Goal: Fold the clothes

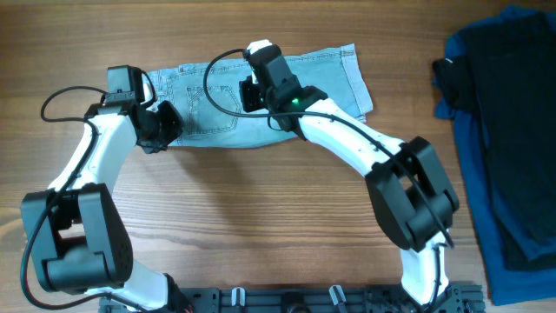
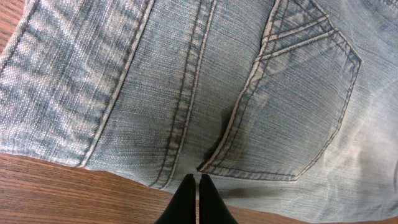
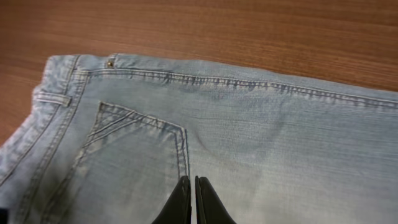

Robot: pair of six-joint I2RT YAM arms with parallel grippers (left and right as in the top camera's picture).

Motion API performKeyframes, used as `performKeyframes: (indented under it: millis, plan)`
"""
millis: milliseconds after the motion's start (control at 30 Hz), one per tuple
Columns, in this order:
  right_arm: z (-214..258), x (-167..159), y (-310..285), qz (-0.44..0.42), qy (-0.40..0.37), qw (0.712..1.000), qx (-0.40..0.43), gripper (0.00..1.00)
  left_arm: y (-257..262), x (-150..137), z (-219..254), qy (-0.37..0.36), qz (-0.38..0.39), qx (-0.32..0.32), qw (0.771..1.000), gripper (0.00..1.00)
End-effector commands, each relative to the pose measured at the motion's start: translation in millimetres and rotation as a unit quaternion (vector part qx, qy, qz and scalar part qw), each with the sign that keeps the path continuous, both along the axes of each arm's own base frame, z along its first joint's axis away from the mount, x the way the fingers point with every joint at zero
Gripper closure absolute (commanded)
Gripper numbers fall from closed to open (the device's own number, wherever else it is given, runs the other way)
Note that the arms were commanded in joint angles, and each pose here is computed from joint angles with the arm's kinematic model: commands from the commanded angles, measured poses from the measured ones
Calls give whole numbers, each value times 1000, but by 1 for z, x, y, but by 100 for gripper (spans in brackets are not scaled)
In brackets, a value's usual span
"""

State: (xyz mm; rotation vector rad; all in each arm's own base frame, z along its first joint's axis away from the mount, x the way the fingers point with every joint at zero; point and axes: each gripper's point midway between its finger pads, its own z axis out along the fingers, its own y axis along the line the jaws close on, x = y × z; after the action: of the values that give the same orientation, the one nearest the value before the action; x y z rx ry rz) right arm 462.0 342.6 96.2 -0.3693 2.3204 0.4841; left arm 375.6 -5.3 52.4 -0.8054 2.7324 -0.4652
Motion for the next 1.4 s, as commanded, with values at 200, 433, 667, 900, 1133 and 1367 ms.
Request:
performKeyframes:
  millis: [200,433,667,900,1133,1367]
  plan:
    - [-119,-7,-4,9,69,996,-59,96,2,2,-1,-1,-6,6,1000,96]
    - [-31,32,4,9,-41,998,-55,96,2,2,-1,-1,-6,6,1000,96]
    - [7,63,-10,-14,-91,994,-54,96,2,2,-1,-1,-6,6,1000,96]
    - [-38,65,-5,20,-55,998,-31,96,2,2,-1,0,-6,6,1000,96]
    - [-99,50,0,44,-1,998,-43,96,2,2,-1,0,-6,6,1000,95]
    - [-47,73,-4,26,-71,996,-44,96,2,2,-1,0,-6,6,1000,95]
